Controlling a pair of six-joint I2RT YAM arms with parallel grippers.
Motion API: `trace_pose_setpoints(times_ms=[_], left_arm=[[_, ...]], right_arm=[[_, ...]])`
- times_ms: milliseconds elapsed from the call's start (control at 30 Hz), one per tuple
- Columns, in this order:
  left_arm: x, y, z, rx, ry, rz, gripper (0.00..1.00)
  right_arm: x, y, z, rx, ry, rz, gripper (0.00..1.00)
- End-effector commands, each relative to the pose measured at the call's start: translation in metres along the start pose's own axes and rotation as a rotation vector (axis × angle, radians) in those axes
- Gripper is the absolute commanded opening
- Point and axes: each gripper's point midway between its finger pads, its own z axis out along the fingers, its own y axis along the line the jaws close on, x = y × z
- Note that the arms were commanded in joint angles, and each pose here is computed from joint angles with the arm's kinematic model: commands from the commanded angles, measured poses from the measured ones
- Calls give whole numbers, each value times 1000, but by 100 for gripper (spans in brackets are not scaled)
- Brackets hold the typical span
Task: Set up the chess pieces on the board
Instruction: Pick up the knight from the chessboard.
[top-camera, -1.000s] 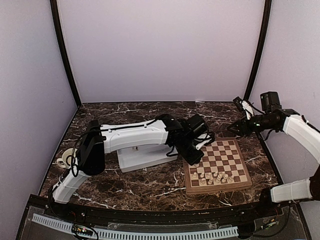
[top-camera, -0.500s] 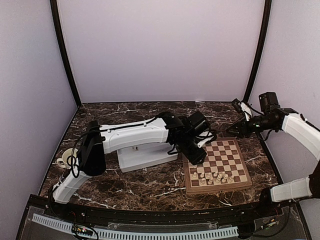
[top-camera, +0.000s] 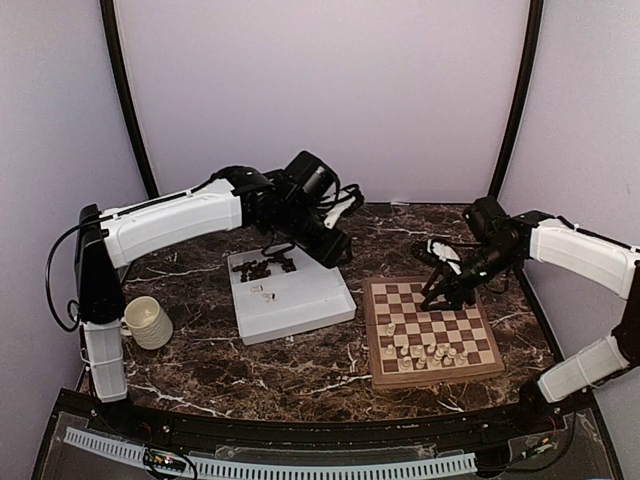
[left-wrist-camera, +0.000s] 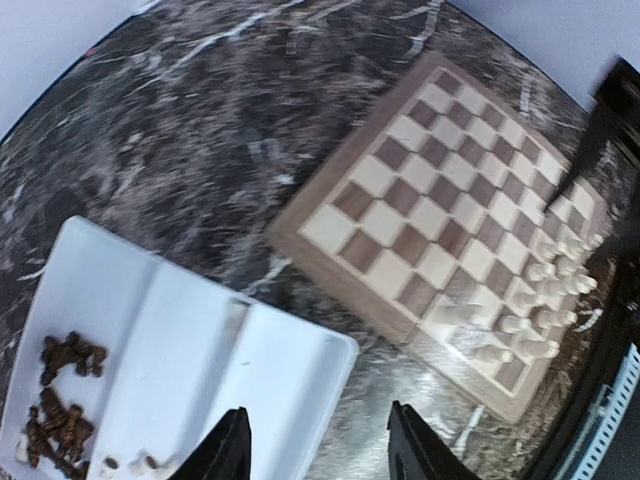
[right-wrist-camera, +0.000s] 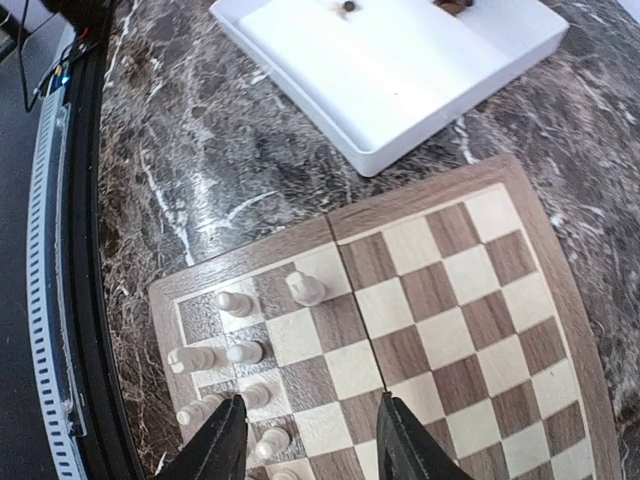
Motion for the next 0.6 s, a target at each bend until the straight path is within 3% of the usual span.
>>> trace_pose_setpoints(times_ms=[0,267,567], left_arm=[[16,57,-8,-91,-28,-106,49],[53,129,-8,-133,-120,-263,48],[51,125,-12,-92,-114,-274,47]], right_arm=[[-9,8,21,-24,81,-130,46],[-13,11,60,-28,197,-203,45],[-10,9,84,-50,255,-208,42]])
